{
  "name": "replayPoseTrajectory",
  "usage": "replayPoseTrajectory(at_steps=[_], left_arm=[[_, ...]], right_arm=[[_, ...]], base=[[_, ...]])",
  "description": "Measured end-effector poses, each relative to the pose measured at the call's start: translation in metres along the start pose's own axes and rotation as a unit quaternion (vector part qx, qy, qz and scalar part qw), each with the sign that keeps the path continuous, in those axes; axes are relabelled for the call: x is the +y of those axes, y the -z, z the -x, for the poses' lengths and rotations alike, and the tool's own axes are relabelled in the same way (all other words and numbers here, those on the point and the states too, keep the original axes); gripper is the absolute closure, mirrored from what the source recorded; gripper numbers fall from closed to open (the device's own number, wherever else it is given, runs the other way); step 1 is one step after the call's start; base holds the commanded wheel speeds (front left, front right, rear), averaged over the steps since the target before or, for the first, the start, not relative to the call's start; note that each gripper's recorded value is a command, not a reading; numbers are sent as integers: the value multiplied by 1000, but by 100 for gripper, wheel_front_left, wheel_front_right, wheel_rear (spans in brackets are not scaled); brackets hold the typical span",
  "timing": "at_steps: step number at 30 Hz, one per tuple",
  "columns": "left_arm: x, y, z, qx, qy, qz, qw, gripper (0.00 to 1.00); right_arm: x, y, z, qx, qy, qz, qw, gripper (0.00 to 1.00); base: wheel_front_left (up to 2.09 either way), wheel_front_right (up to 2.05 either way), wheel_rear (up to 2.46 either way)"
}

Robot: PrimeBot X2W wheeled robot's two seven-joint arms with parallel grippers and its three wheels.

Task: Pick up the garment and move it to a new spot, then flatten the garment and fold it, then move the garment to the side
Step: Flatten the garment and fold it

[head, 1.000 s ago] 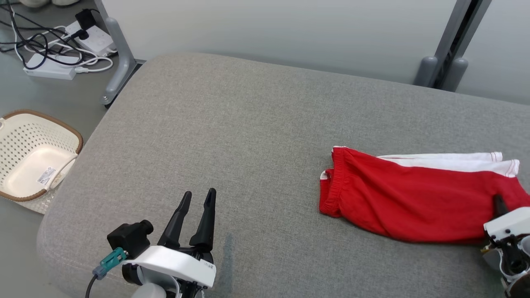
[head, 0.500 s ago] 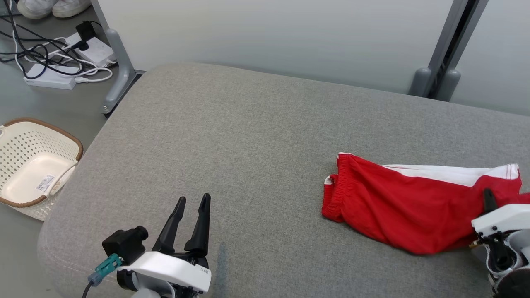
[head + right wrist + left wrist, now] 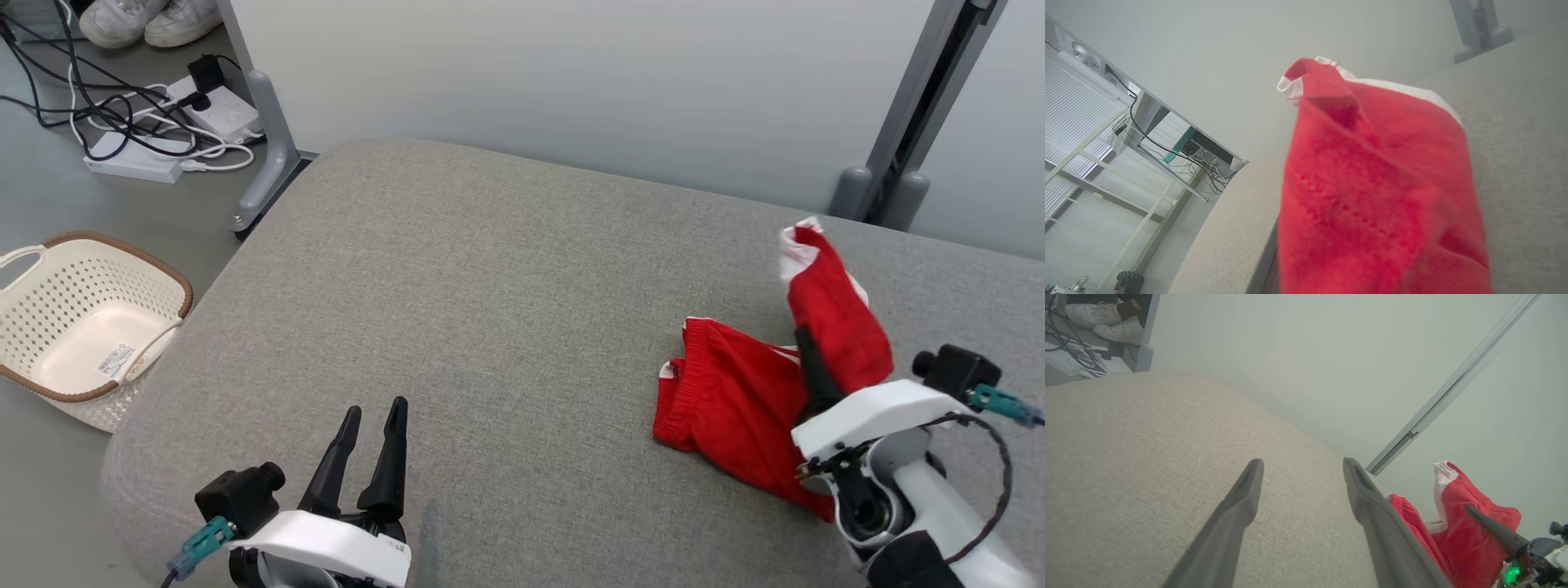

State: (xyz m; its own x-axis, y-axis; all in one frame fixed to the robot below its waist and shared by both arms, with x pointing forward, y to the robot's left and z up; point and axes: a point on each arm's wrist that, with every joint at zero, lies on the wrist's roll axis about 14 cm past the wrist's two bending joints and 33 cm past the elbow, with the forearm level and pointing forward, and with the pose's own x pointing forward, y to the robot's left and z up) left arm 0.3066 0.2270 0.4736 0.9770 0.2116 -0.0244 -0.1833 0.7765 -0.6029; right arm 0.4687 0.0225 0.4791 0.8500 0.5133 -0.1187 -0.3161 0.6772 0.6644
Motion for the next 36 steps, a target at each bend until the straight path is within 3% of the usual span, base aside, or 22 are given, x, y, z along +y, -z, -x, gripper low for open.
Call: replayPoseTrajectory(at_steps=[12,13,14,24,36], left_arm=[[11,-3,6,-5,-18,4,1000,0],[11,-3,7,-5,-20,5,1000,0],[12,-3,7,-5,-21,6,1000,0],[14,-1,8,-2,-25,7,1000,0],[11,6,5,9,-23,10,1000,0]], right_arm=[[19,77,8,113,-24,40,992,100],[17,80,9,117,-22,46,992,58],[17,82,9,120,-21,48,991,0],[50,92,8,123,-70,60,988,0],[69,128,22,187,-107,72,974,0]], base=[[0,0,0],[0,0,0],[0,0,0],[0,0,0],[0,0,0]])
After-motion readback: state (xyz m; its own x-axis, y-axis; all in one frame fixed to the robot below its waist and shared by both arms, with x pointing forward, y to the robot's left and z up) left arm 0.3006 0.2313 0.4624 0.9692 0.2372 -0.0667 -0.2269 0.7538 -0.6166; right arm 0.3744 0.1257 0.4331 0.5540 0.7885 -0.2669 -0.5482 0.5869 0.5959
